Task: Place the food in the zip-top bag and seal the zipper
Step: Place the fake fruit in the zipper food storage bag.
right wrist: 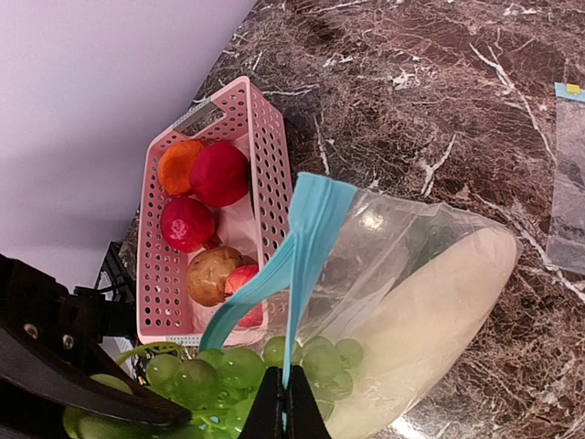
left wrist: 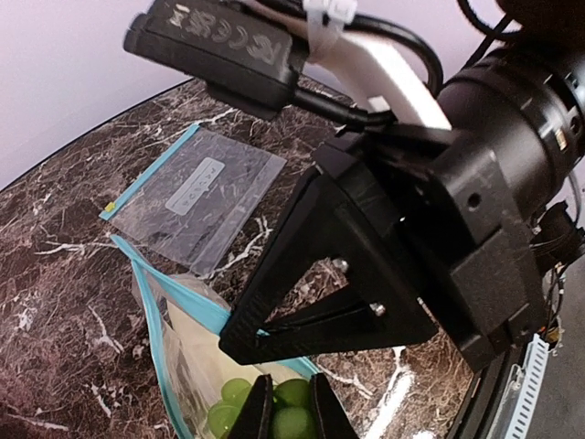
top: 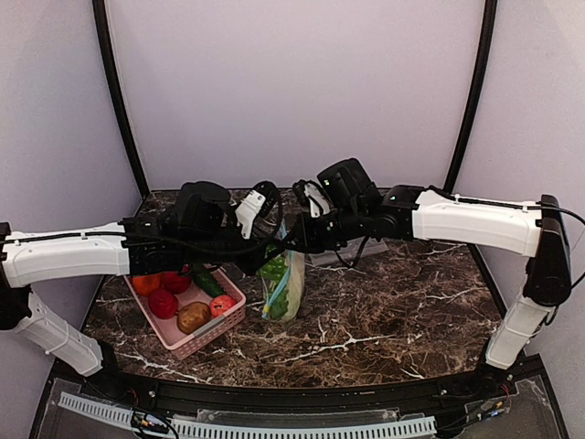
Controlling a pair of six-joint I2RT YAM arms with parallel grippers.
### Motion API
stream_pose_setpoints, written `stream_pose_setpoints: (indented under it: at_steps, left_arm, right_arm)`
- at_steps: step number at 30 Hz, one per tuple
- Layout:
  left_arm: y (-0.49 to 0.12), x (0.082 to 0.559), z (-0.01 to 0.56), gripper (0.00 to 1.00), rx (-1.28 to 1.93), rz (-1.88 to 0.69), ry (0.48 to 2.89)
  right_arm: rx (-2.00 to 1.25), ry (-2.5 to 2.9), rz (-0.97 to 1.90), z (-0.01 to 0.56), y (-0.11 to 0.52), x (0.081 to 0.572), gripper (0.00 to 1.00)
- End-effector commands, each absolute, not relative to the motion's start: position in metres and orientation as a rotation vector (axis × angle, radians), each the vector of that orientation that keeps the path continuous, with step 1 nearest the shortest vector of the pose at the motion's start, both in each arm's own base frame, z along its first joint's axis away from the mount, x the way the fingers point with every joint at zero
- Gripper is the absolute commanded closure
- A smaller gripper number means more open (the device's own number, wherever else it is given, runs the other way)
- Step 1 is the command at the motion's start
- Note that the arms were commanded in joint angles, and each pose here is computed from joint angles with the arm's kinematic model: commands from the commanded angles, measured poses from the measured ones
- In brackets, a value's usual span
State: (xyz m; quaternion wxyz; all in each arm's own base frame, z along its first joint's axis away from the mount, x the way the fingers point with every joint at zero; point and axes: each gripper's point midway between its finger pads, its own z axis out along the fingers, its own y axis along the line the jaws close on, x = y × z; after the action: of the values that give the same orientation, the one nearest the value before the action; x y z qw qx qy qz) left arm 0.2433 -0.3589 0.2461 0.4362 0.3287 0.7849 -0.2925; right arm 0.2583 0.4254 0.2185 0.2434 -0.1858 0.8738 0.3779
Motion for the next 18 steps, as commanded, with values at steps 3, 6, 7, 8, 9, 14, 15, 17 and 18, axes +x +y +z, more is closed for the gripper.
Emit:
stream_pose_setpoints:
  at_steps: [3, 6, 7, 8, 9, 14, 15, 17, 18]
  left_arm:
    - [-0.359, 0.257, 0.238, 0.98, 0.789, -0.507, 1.993]
    - [-0.36, 0.257, 0.23, 0.92, 0.781, -0.513, 2.027]
    - [-0.36, 0.256, 0.228, 0.87, 0.784, -0.517, 2.036]
    - [-0.36, 0.255, 0.229, 0.85, 0.781, -0.523, 2.039]
    - [-0.36, 0.252, 0.229, 0.78, 0.786, -0.534, 2.043]
    - [-0.365, 0.236, 0.249, 0.52, 0.809, -0.668, 2.032]
    - [-0.366, 0.233, 0.257, 0.46, 0.813, -0.69, 2.021]
    - [-0.366, 0.23, 0.264, 0.39, 0.818, -0.712, 2.03]
    - [-0.364, 0.228, 0.263, 0.35, 0.822, -0.711, 2.045]
  right_arm:
    - [-0.512, 2.347, 1.045, 0.23, 0.435, 0.263, 1.0]
    - [-0.51, 2.352, 1.037, 0.229, 0.434, 0.263, 1.0]
    - [-0.508, 2.354, 1.031, 0.228, 0.433, 0.263, 1.0]
    - [-0.506, 2.354, 1.03, 0.228, 0.433, 0.263, 1.0]
    - [-0.506, 2.354, 1.027, 0.228, 0.432, 0.263, 1.0]
    - [-0.504, 2.351, 1.023, 0.229, 0.431, 0.263, 1.0]
    - [-0.504, 2.351, 1.023, 0.229, 0.431, 0.263, 1.0]
    - [-0.505, 2.351, 1.021, 0.229, 0.432, 0.264, 1.0]
    - [-0.506, 2.352, 1.021, 0.228, 0.432, 0.264, 1.0]
